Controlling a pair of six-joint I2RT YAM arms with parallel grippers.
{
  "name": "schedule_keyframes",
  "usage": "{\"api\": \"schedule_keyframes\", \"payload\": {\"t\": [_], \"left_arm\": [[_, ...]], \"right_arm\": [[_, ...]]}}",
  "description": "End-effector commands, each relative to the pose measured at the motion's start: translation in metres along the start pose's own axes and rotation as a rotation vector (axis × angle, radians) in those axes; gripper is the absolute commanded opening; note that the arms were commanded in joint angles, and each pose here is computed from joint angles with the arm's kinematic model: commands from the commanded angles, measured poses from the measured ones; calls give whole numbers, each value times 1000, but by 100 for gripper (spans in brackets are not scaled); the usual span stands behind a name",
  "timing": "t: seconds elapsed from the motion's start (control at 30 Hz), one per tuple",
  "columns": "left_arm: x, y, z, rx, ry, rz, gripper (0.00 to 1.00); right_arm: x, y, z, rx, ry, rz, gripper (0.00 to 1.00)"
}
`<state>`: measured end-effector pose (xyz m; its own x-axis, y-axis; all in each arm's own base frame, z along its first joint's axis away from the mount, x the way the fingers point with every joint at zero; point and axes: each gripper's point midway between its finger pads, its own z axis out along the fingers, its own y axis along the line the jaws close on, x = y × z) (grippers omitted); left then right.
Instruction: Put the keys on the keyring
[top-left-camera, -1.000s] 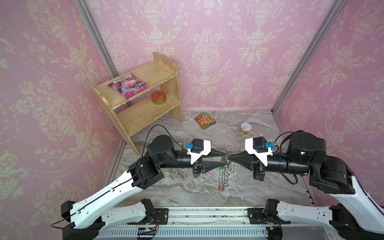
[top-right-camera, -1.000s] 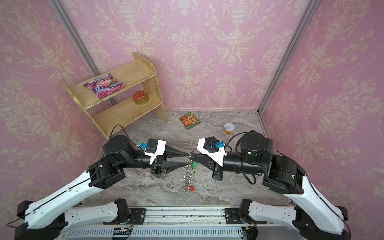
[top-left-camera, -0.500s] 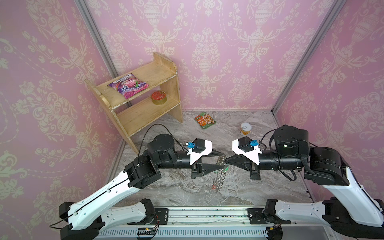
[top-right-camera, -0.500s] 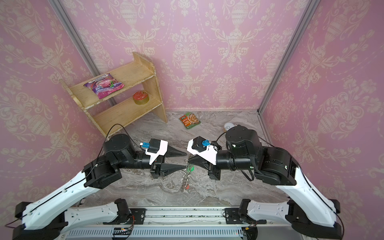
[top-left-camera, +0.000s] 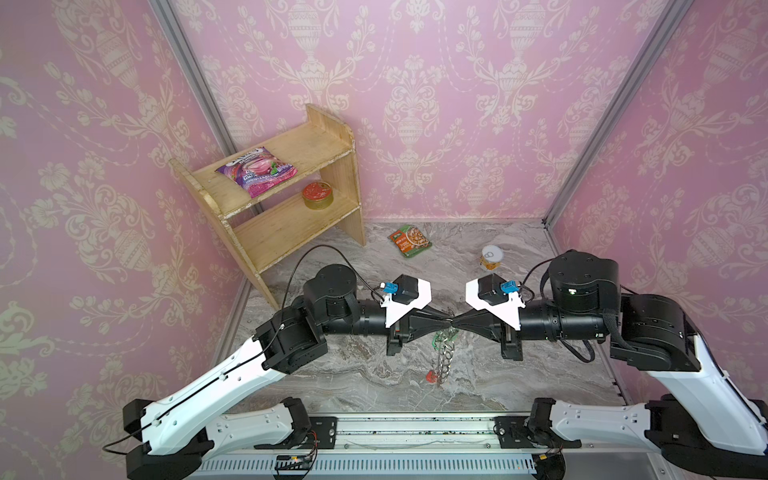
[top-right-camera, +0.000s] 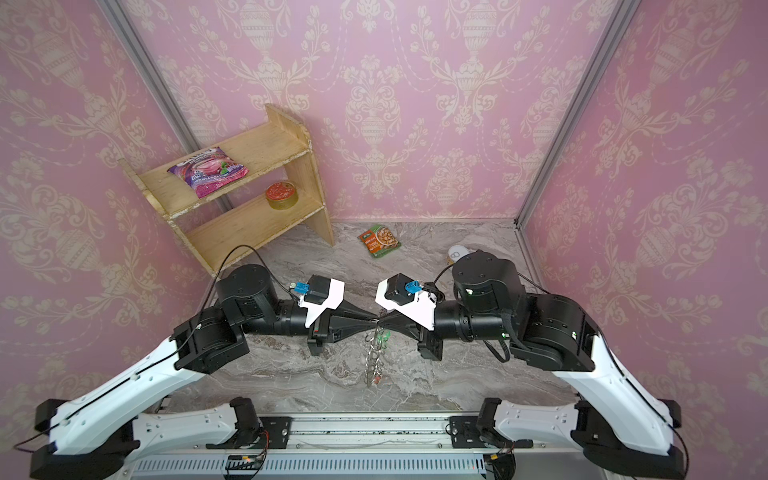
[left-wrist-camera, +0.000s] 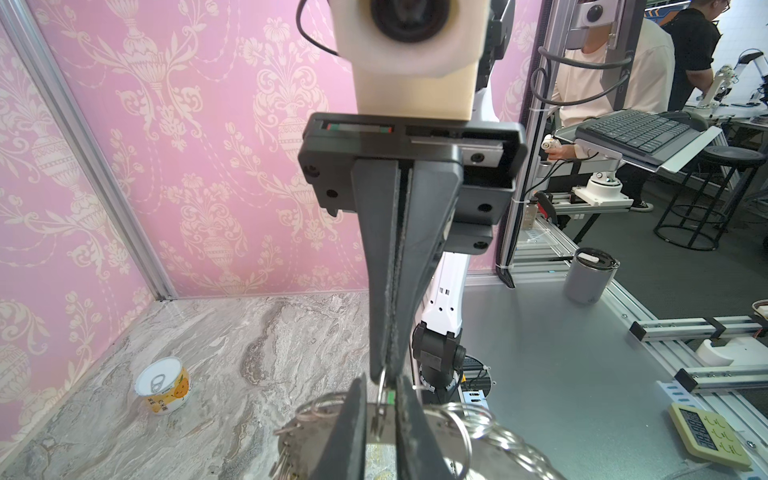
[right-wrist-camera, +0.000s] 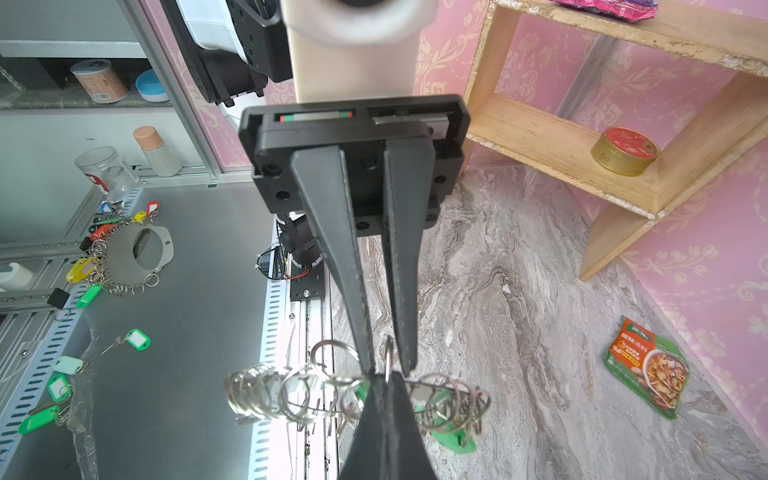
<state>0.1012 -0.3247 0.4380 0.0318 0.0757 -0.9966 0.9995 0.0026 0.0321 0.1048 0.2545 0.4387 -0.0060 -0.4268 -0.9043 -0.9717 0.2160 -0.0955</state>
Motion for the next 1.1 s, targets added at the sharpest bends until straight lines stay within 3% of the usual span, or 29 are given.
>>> {"api": "schedule_keyframes", "payload": {"t": [0.0,0.1,0.3,0.9,1.07], "left_arm": [[-12,-6,-4,25,-22,17,14],[-16,-6,-5,22,-33,20,13],[-20,-6,-6,21,-48,26,20],[-20,-10,-5,46,-44,23,0],[-22,-10,-6,42,-54,37,0]], "right_arm": [[-17,1,-11,0,-77,-27,0],[-15,1,-9,-2,-71,-24,0],[-12,1,-8,-2,-64,-23,0],[-18,1,-10,-3,-91,-23,0],[-18,0,-9,1,-88,-18,0]]}}
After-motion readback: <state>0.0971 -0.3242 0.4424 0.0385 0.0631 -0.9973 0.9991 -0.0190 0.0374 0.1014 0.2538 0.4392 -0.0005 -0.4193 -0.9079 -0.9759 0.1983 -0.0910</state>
